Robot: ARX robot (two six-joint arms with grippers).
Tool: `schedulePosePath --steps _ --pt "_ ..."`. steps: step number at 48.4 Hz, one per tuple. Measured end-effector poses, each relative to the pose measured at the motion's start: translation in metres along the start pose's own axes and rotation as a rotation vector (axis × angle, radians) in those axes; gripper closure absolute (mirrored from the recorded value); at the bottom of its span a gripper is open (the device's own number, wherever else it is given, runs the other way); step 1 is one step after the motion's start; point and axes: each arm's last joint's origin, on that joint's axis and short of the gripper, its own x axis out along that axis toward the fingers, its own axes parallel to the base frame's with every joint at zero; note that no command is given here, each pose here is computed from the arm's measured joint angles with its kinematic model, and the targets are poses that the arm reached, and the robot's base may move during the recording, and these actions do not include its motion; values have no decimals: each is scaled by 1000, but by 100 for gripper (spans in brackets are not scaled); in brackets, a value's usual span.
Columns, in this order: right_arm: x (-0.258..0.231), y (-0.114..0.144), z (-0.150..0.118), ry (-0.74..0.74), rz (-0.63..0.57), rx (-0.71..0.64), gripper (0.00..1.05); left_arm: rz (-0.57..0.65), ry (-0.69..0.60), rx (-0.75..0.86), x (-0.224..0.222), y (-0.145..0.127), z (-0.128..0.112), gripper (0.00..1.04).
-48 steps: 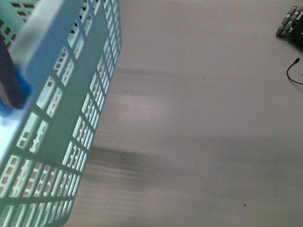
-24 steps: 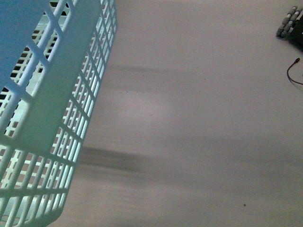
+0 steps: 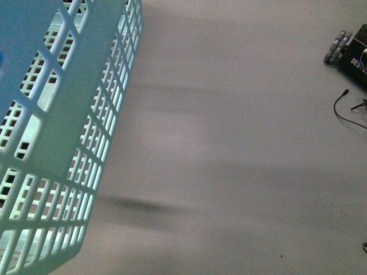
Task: Pick lemon and mango into basket
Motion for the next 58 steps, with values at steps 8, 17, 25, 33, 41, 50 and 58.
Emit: schedulePosePath --steps 8,17,25,33,41,50,58 --pt "0 0 0 0 0 0 9 0 0 -1 0 0 0 100" --pt "0 0 0 0 0 0 9 0 -1 -1 0 0 0 100" --pt "0 0 0 0 0 0 9 0 -1 -1 0 0 0 100" --pt "0 0 0 0 0 0 9 0 -1 -1 0 0 0 100" --pt "0 0 0 0 0 0 9 0 0 -1 0 0 0 100" --pt "0 0 0 0 0 0 9 0 0 -1 0 0 0 100" --pt "0 0 0 0 0 0 9 0 -1 -1 0 0 0 100"
